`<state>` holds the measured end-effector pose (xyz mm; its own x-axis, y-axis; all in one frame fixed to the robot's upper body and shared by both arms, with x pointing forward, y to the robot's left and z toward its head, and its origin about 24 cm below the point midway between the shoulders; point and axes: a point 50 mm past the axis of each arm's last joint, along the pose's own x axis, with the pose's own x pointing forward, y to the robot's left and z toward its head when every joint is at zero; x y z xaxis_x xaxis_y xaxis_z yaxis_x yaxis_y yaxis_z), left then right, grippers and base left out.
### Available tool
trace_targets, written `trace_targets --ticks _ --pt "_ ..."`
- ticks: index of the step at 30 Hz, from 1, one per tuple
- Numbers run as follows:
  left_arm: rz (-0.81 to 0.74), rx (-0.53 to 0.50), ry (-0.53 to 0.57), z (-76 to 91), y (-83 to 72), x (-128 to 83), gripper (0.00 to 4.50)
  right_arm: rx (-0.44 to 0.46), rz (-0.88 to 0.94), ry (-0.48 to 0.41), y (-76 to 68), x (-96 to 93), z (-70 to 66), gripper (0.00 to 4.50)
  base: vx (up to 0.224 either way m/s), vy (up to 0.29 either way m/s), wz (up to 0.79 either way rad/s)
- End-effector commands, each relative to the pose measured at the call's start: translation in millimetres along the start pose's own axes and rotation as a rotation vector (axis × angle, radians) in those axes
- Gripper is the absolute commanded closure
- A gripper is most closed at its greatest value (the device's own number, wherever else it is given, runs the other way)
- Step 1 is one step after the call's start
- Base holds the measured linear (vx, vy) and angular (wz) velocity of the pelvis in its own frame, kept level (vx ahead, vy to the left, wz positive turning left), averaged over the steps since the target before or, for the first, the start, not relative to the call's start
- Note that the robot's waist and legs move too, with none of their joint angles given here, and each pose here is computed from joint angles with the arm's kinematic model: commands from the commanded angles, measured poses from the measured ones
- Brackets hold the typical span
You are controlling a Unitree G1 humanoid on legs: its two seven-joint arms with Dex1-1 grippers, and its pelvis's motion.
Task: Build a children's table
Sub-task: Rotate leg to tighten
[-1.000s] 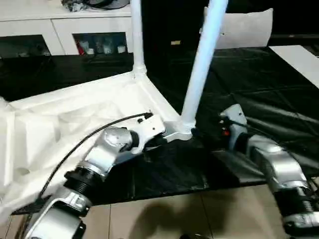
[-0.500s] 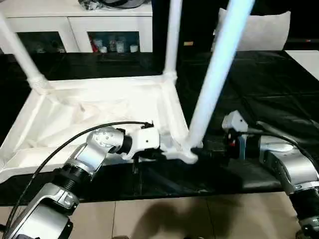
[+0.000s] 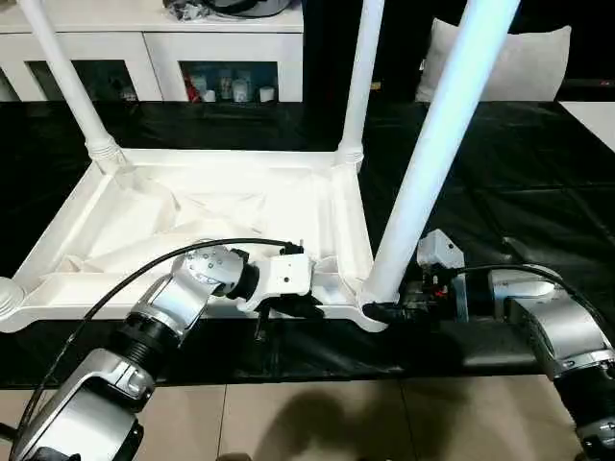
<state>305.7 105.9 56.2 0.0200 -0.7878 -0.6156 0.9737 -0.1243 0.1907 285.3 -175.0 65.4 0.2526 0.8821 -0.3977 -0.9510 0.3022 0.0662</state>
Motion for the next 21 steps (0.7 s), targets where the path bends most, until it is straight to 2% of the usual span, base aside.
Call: trace_targets --ticks 1,5,9,10,12,13,14,18,21 --pt "-0.123 0.021 0.068 -7.4 -14.1 14 4.50 0.020 0.025 -0.004 2.8 -0.2 -1.3 1.46 0.000 0.000 0.00" --pt "-0.122 0.009 0.059 -7.7 -14.7 14 4.50 0.040 0.040 -0.020 4.2 0.6 -1.1 1.75 0.000 0.000 0.00" --pt "-0.111 -0.038 0.030 -6.6 -15.6 15 4.50 0.083 0.051 -0.054 7.8 4.2 -0.1 1.81 0.000 0.000 0.00" --pt "-0.098 -0.077 0.006 -5.0 -15.9 15 4.50 0.107 0.037 -0.062 9.7 8.6 -0.4 1.82 0.000 0.000 0.00" --pt "-0.046 -0.163 -0.024 -2.2 -14.8 18 4.50 0.152 -0.060 -0.067 8.1 20.7 -1.7 1.83 0.000 0.000 0.00" --pt "-0.046 -0.163 -0.024 -2.2 -14.8 18 4.50 0.152 -0.060 -0.067 8.1 20.7 -1.7 1.83 0.000 0.000 0.00" --pt "0.038 -0.232 -0.045 1.0 -10.7 23 4.50 0.200 -0.185 -0.094 1.8 32.2 -0.1 1.83 0.000 0.000 0.00" --pt "0.153 -0.318 -0.072 6.3 -3.7 30 4.50 0.266 -0.325 -0.129 -6.7 44.1 3.3 1.83 0.000 0.000 0.00" --pt "0.298 -0.406 -0.090 12.9 6.0 38 4.50 0.326 -0.450 -0.130 -14.3 55.5 4.9 1.84 0.000 0.000 0.00"
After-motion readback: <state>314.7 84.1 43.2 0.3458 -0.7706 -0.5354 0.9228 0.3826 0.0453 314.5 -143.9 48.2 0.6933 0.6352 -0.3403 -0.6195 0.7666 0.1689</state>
